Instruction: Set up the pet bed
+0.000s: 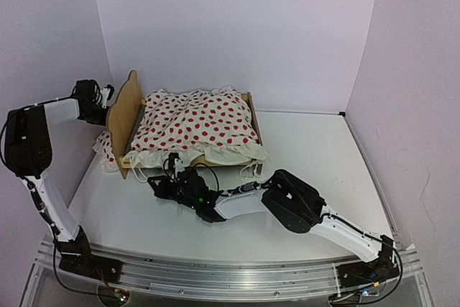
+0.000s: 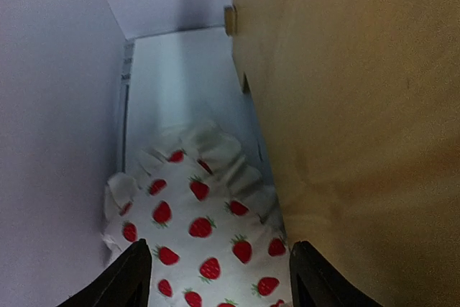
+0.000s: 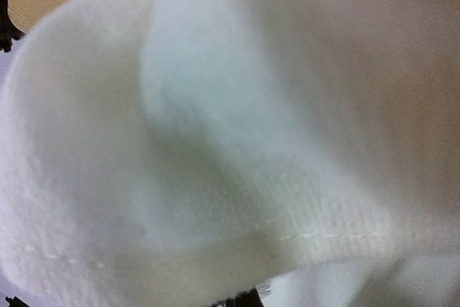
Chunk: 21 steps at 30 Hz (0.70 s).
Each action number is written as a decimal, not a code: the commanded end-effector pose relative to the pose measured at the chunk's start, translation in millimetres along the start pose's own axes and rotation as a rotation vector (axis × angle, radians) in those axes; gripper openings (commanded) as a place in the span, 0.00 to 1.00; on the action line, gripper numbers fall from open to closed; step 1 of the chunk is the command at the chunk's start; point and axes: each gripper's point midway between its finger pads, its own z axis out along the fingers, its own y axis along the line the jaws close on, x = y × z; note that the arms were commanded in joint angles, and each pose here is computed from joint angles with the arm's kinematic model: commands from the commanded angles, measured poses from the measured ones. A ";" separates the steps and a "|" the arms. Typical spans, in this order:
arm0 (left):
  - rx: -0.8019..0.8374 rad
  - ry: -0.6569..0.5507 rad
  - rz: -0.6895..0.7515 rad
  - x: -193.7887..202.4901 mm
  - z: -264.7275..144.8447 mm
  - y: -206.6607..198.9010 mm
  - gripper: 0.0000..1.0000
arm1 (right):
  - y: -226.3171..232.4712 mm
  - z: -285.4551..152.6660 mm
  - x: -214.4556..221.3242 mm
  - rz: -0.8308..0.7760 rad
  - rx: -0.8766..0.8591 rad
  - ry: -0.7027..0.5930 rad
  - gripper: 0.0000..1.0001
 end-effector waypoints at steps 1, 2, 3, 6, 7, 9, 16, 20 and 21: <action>0.149 -0.063 0.093 0.7 -35.5 -49.5 0.67 | -6.7 -8.2 -12.4 -0.029 0.055 0.014 0.00; 0.170 -0.056 0.099 7.7 -39.8 -58.1 0.67 | -3.7 -9.9 -13.4 -0.034 0.050 0.016 0.00; 0.188 -0.051 0.104 12.4 -43.6 -66.3 0.67 | -1.9 -11.7 -13.6 -0.040 0.047 0.021 0.00; 0.241 -0.040 0.112 23.5 -57.0 -88.1 0.67 | 4.0 -18.3 -14.9 -0.041 0.034 0.031 0.00; 0.257 -0.034 0.114 27.3 -60.9 -95.1 0.67 | 3.9 -22.5 -14.0 -0.039 0.035 0.037 0.00; 0.313 -0.019 0.128 38.0 -71.1 -120.7 0.67 | 5.7 -34.2 -14.8 -0.037 0.037 0.038 0.00; 0.466 0.001 0.092 67.5 -102.9 -169.8 0.67 | 11.5 -80.2 -23.3 -0.074 0.066 0.043 0.00; 0.405 0.007 0.045 74.6 -110.9 -160.8 0.64 | 10.6 -93.4 -20.6 -0.081 0.070 0.057 0.00; 0.385 0.001 0.023 72.7 -114.4 -157.7 0.61 | 9.9 -94.9 -19.8 -0.080 0.070 0.058 0.00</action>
